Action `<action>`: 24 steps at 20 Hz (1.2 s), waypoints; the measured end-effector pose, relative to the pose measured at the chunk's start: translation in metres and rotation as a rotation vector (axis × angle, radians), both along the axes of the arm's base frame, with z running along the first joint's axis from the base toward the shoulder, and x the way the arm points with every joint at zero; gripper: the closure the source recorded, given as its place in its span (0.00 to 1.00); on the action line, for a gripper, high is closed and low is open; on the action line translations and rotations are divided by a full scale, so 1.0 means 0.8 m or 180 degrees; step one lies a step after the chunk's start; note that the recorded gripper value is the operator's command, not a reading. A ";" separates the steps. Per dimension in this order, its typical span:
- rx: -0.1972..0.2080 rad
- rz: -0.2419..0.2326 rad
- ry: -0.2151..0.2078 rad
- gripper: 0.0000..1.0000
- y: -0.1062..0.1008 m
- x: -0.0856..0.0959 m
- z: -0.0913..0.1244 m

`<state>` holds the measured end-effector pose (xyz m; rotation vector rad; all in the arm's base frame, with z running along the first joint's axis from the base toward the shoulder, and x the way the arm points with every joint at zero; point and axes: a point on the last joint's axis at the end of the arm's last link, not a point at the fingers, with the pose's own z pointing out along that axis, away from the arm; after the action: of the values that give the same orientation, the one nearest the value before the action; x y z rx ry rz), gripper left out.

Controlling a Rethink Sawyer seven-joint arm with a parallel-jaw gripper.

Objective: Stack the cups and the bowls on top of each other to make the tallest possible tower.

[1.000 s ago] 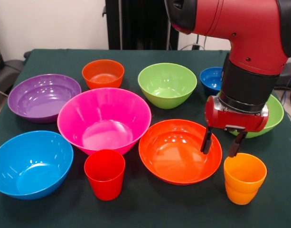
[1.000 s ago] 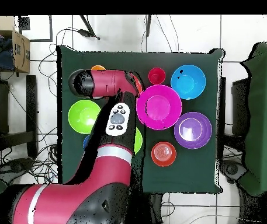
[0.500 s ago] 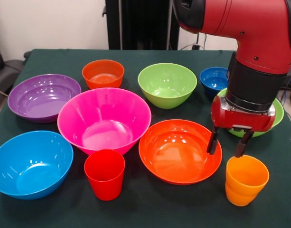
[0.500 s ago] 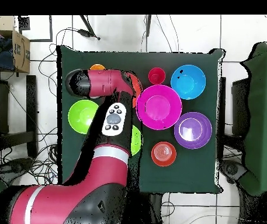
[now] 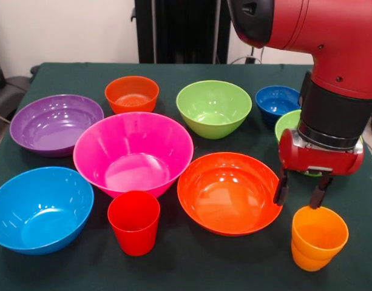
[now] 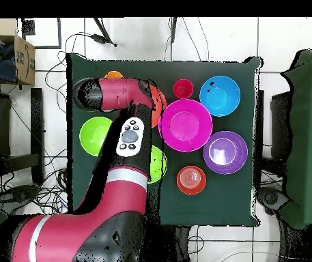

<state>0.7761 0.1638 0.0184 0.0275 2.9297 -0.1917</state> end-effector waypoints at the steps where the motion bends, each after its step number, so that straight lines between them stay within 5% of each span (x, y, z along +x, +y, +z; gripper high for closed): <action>1: 0.0006 0.0002 -0.0024 0.00 0.001 0.004 0.000; 16: 0.0013 0.0034 -0.0208 0.00 0.007 0.035 -0.011; 24: 0.0009 0.0055 -0.0054 0.00 0.016 0.050 -0.018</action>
<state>0.8158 0.1767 0.0039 0.0044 2.9123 -0.1836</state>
